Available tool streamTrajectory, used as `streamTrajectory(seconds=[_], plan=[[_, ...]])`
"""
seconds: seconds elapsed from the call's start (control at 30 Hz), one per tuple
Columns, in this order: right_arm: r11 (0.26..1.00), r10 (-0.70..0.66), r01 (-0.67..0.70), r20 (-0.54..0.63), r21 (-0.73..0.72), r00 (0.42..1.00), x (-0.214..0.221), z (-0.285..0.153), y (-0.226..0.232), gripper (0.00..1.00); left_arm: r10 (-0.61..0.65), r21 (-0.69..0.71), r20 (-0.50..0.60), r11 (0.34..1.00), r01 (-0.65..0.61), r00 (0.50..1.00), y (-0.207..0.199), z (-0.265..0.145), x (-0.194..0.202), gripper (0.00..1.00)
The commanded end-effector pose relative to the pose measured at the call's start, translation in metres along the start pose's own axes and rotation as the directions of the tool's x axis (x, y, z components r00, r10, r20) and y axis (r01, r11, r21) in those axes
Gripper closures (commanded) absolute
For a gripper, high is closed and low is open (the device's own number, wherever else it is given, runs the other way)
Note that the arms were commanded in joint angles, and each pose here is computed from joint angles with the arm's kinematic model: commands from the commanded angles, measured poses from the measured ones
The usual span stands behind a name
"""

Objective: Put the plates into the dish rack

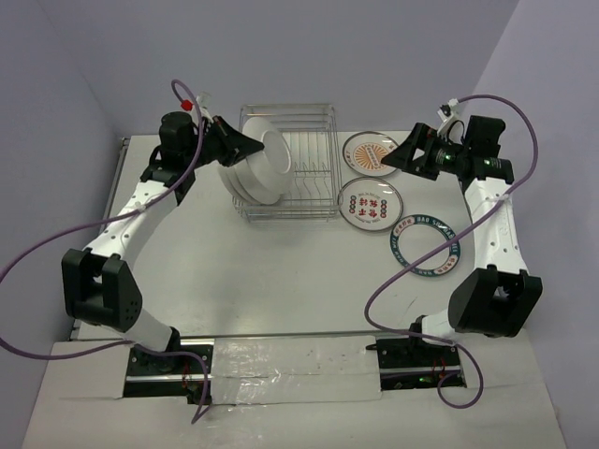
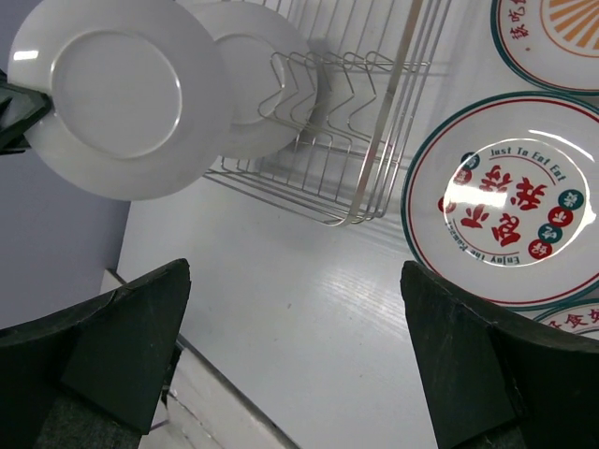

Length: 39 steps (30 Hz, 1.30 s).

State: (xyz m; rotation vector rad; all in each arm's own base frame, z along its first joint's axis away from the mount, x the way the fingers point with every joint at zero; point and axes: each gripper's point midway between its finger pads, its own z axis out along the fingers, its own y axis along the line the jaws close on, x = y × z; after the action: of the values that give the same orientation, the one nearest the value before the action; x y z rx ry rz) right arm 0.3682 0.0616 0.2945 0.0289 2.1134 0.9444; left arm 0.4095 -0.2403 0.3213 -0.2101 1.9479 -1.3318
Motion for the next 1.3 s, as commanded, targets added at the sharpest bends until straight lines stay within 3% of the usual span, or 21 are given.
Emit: streamTrajectory(seconds=[0.0, 0.23, 0.53, 1.07, 1.27], plan=[[0.999, -0.040, 0.040, 0.020, 0.029, 0.999, -0.009, 0.001, -0.006, 0.00, 0.048, 0.121, 0.095, 0.991, -0.059, 0.994, -0.037, -0.003, -0.027, 1.00], [0.998, -0.041, 0.040, 0.004, 0.039, 0.999, -0.005, 0.003, -0.012, 0.00, 0.139, 0.062, 0.121, 0.987, -0.147, 0.983, -0.017, 0.009, -0.037, 1.00], [0.999, -0.037, 0.037, -0.011, 0.035, 0.999, -0.004, 0.006, -0.017, 0.00, 0.287, 0.026, 0.049, 0.957, -0.288, 0.957, 0.009, 0.025, -0.046, 1.00], [0.998, -0.024, 0.026, -0.026, 0.060, 0.999, -0.005, 0.014, -0.032, 0.00, 0.217, -0.006, -0.029, 0.976, -0.217, 0.976, 0.055, 0.043, -0.025, 1.00], [0.990, -0.020, 0.020, -0.003, 0.138, 1.000, -0.018, 0.019, -0.053, 0.00, 0.210, -0.048, -0.051, 0.976, -0.213, 0.976, 0.069, 0.048, -0.022, 0.82]])
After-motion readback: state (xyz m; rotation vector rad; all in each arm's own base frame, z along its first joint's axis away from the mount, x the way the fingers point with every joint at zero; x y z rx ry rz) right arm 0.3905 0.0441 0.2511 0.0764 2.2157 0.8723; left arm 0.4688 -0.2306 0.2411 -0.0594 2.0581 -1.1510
